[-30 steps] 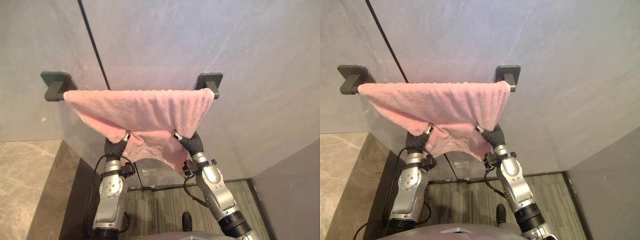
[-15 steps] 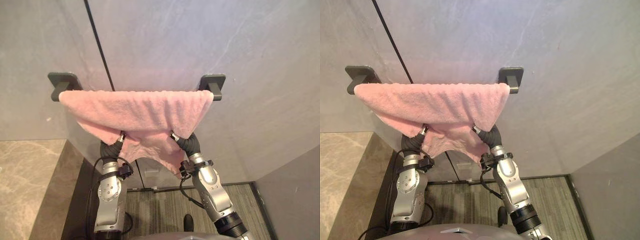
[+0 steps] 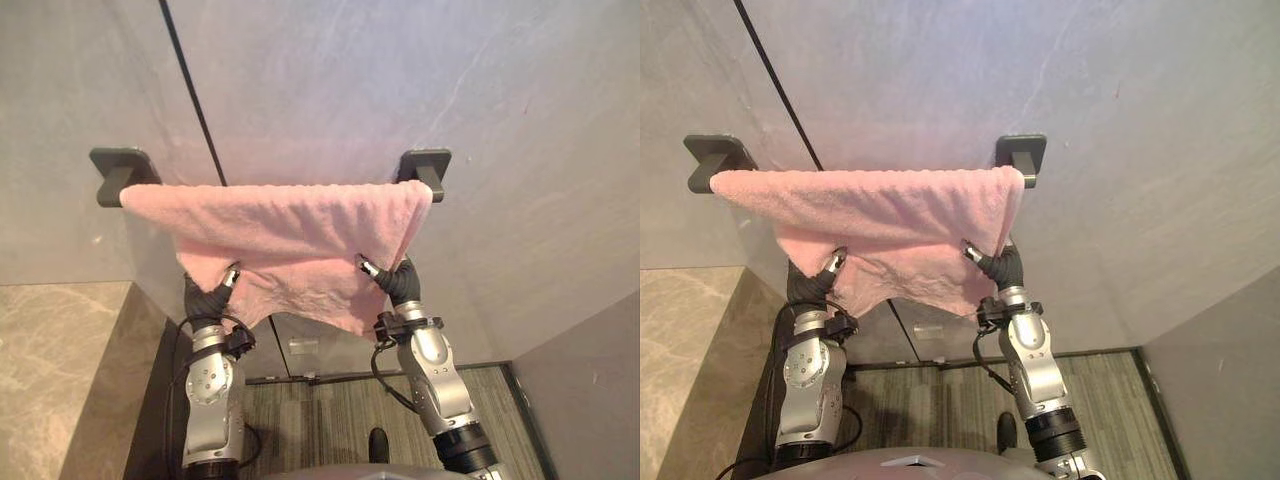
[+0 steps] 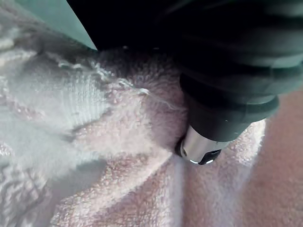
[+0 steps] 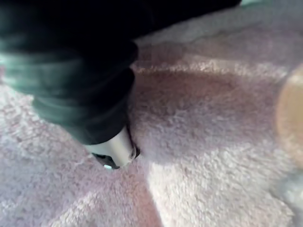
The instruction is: Organize washtable
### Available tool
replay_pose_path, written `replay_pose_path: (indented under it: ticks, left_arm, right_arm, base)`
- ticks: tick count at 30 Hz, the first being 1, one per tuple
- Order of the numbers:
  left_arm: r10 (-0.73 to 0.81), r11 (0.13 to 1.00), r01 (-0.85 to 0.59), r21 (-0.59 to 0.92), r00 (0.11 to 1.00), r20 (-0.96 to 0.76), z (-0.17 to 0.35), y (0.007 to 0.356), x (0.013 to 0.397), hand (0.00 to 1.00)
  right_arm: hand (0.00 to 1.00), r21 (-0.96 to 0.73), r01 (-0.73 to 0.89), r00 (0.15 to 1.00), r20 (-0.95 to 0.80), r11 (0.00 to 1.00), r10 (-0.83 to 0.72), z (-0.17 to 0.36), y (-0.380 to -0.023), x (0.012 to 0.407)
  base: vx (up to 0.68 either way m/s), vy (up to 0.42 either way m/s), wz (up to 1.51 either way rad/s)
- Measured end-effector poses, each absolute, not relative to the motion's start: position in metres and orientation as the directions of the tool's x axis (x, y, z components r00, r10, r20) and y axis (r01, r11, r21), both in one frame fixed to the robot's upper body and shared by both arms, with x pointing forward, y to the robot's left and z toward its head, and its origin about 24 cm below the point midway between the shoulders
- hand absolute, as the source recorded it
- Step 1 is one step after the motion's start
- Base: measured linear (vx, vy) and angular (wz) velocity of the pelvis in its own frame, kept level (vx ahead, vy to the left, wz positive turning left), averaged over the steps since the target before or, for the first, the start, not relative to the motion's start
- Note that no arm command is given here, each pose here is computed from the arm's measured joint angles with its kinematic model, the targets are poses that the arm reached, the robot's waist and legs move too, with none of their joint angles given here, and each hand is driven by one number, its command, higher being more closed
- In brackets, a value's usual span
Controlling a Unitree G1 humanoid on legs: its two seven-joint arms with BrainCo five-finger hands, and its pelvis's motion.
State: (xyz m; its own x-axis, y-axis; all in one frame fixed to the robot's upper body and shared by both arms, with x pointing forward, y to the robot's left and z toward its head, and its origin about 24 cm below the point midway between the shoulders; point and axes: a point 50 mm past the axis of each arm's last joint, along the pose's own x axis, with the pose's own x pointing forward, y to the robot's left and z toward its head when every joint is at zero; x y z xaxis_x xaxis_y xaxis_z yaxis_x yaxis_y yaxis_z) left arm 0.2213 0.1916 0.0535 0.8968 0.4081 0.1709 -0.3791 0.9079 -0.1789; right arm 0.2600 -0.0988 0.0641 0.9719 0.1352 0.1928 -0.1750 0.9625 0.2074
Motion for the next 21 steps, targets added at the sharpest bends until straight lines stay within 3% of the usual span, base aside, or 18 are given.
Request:
replay_pose_path:
  ticks: [16,21]
  left_arm:
    - [0.418,0.898,-0.382,-0.217,0.895,0.155,0.047,0.198,0.21,0.0]
    - [0.416,0.9,-0.394,-0.185,0.903,0.103,0.034,0.202,0.198,0.0]
  right_arm:
    - [0.0,0.201,-0.041,0.987,0.161,0.979,0.008,0.056,-0.129,0.255]
    - [0.0,0.199,0.088,0.988,0.106,0.976,-0.111,0.04,-0.158,0.24]
  base:
    - [0.0,0.0,0.0]
    - [0.0,0.01,0.03]
